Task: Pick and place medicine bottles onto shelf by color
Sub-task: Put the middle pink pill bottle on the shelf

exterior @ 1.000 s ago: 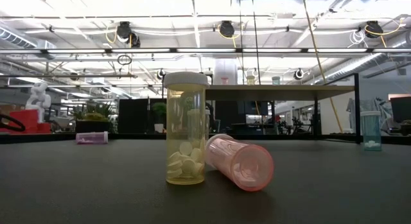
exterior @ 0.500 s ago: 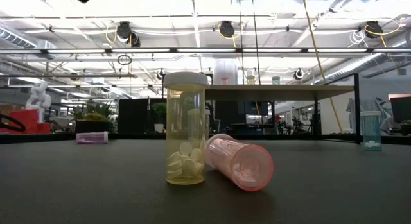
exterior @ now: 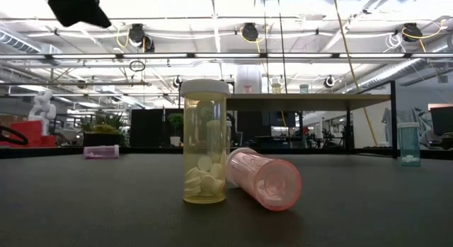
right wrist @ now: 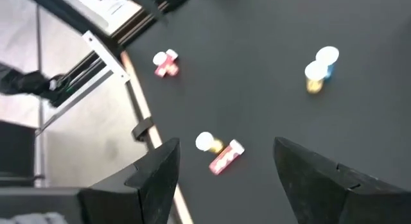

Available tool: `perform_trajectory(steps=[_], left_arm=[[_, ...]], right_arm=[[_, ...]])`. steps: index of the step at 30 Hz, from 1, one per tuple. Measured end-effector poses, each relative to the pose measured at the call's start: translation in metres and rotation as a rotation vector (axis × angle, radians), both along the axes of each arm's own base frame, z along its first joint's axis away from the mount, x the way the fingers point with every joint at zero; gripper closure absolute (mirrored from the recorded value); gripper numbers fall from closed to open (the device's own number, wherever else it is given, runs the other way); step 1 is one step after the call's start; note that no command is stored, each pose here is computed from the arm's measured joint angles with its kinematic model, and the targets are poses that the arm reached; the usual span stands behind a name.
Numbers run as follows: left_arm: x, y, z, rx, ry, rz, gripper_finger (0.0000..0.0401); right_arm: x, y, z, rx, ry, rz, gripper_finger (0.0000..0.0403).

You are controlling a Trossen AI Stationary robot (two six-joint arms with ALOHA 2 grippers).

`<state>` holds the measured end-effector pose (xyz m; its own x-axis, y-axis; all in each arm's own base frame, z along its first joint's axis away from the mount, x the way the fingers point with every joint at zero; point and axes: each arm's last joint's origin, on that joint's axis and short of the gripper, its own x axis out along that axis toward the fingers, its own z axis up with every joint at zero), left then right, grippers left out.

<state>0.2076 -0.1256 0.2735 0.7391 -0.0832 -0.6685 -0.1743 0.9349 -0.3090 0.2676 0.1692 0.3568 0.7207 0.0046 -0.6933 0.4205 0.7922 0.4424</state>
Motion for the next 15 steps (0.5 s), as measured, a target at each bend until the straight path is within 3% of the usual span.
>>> perform_trajectory(steps=[8,15], left_arm=[[-0.005,0.005,-0.010,0.077,0.107,0.012,0.0061],[-0.014,0.026,-0.015,-0.019,0.242,0.297,0.0061]], right_arm=[[-0.017,0.017,-0.001,0.033,0.032,0.015,0.0161],[-0.016,0.013,-0.003,0.046,0.052,-0.025,0.0161]])
